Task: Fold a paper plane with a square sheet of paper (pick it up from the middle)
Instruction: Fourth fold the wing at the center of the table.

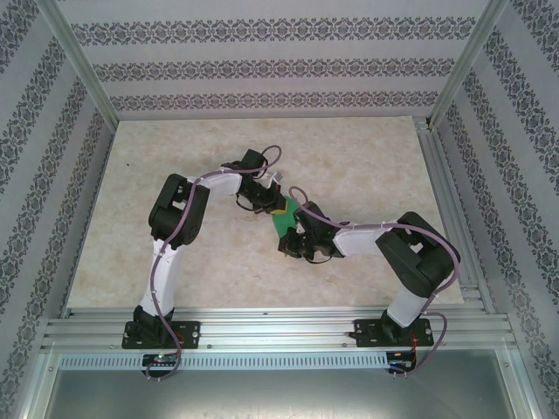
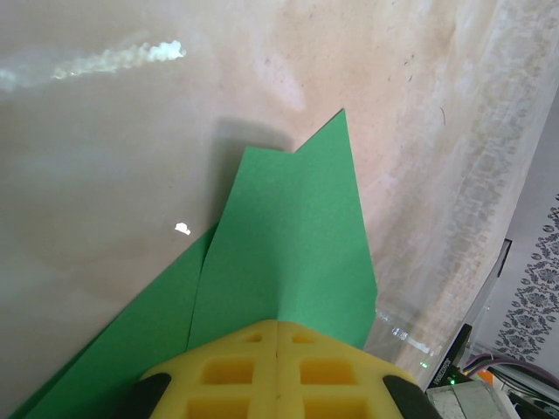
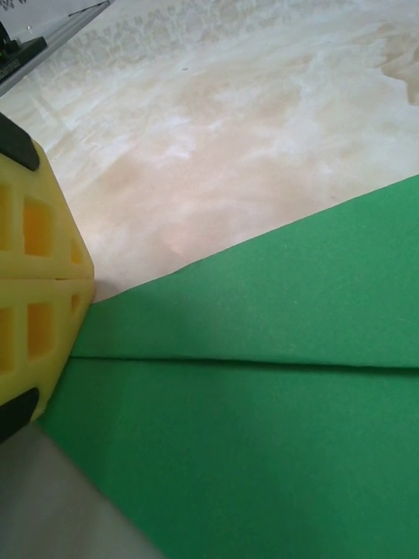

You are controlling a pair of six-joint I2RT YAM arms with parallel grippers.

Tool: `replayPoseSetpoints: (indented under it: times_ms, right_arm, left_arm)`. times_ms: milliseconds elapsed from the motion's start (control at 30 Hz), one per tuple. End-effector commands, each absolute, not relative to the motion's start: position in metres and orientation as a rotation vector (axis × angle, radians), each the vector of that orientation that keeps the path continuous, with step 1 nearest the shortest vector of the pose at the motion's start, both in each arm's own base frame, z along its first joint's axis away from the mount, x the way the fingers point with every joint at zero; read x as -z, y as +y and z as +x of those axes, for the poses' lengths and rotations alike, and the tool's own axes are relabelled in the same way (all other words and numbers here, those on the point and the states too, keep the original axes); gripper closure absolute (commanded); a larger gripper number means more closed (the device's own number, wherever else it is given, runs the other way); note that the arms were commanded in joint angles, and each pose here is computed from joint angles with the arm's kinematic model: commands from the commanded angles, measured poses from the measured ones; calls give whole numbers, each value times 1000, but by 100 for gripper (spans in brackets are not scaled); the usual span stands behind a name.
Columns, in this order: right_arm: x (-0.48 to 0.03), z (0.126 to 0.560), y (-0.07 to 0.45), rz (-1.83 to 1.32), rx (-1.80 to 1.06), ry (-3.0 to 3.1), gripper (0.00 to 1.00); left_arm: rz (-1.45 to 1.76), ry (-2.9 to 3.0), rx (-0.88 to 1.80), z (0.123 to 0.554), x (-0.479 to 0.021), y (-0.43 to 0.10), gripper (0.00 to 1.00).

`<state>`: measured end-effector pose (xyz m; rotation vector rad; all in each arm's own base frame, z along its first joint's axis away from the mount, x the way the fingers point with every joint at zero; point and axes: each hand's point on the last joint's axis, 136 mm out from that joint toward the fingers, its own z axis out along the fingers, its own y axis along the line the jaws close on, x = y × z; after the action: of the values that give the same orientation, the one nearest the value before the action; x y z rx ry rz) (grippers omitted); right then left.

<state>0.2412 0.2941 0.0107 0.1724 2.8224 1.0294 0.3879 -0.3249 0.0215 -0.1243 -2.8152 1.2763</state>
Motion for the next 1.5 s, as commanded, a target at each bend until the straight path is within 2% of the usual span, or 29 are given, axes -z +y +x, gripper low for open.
replayPoseSetpoints:
  times_ms: [0, 400, 500, 567, 700, 767, 867, 1033, 1133, 1333, 1467]
  right_arm:
    - [26, 189, 269, 166, -826, 3066, 96]
    - [21, 171, 277, 206, -1057, 2992, 95]
    - [-1, 184, 286, 164, -1147, 2900, 94]
    - [-25, 203, 287, 144, -1178, 2813, 89]
    - [-57, 238, 259, 177, -1035, 2704, 83]
    - [-61, 254, 231, 248, -919, 2671, 79]
    - [-61, 271, 207, 329, -874, 2628, 72]
    - [-61, 293, 206, 315, -881, 2630, 70]
    - [-57, 306, 211, 288, -860, 2643, 70]
    - [-45, 332, 217, 257, -850, 2664, 68]
    - [-35, 342, 219, 230, -830, 2699, 67]
  left_arm:
    - [-88, -2858, -1108, 383, 13, -310, 100]
    - [-89, -2855, -1112, 384, 12, -311, 100]
    - [-100, -2851, -1127, 383, 8, -312, 100]
    - [-115, -2846, -1164, 384, 0, -315, 100]
    - [-170, -2831, -1287, 389, -36, -325, 98]
    - [-197, -2843, -1339, 394, -58, -328, 94]
    - [-244, -2864, -1401, 399, -90, -332, 82]
    - [-273, -2900, -1423, 394, -117, -327, 77]
    - [-247, -2893, -1417, 384, -118, -323, 78]
    - [-224, -2864, -1352, 355, -100, -321, 90]
    - [-178, -2855, -1288, 343, -77, -318, 92]
